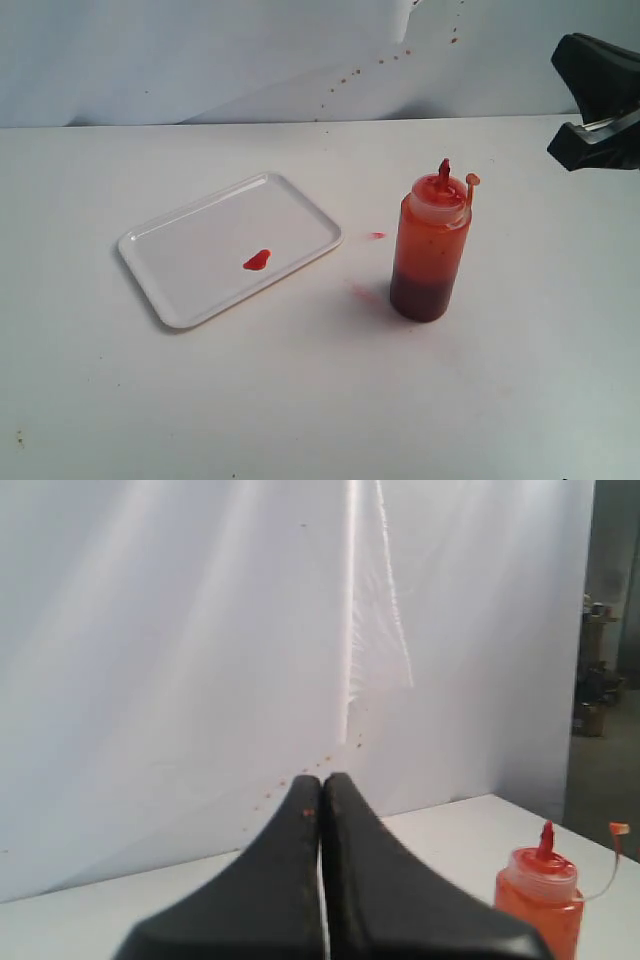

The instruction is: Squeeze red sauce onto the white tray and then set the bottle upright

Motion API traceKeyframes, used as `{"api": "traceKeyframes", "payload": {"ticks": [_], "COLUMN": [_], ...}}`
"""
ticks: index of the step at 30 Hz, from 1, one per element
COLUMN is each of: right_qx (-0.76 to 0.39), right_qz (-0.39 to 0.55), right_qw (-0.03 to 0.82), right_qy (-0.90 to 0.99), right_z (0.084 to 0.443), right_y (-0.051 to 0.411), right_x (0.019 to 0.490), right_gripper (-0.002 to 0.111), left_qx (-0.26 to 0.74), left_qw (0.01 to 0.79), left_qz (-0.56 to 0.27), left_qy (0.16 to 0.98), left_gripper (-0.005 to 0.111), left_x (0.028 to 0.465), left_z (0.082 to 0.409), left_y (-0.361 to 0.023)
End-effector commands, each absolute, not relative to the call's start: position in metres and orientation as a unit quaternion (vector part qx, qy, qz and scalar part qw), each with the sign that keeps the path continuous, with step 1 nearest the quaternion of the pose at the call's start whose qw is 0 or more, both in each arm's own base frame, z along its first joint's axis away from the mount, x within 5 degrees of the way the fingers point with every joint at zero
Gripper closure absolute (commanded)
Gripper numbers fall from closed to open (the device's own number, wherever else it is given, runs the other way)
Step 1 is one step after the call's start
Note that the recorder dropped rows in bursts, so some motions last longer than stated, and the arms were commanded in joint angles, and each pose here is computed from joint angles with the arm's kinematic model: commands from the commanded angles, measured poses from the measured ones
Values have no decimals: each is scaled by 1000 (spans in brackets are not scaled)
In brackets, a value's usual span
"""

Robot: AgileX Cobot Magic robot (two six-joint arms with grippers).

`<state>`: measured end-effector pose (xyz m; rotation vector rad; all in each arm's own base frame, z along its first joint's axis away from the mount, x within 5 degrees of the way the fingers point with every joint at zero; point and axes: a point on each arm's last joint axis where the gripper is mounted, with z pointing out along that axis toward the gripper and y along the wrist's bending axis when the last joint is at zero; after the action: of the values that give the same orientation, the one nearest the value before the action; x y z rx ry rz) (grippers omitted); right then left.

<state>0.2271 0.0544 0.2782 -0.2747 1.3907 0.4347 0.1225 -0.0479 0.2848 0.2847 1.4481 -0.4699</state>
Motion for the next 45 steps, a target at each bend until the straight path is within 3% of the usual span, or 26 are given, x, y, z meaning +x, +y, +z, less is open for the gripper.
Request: {"api": "traceKeyframes", "payload": {"ticks": [1,9,45], "right_qx": [-126,-126,-126], "right_qz": [196,196,196], "right_qw": [739,739,739], "right_qy": [632,632,632], "right_z": [278,278,278], "right_y": [54,54,54], "right_x": [225,225,225], "right_gripper": [108,108,108], "left_qx": [115,19,23], "left_qw": [728,741,763], "left_qz": [-170,-156,-160], "left_qy": [654,653,626], "left_gripper": [107,107,107], "left_x": [102,77,66], "left_z": [289,292,297], "left_y": [-38,-20,-18]}}
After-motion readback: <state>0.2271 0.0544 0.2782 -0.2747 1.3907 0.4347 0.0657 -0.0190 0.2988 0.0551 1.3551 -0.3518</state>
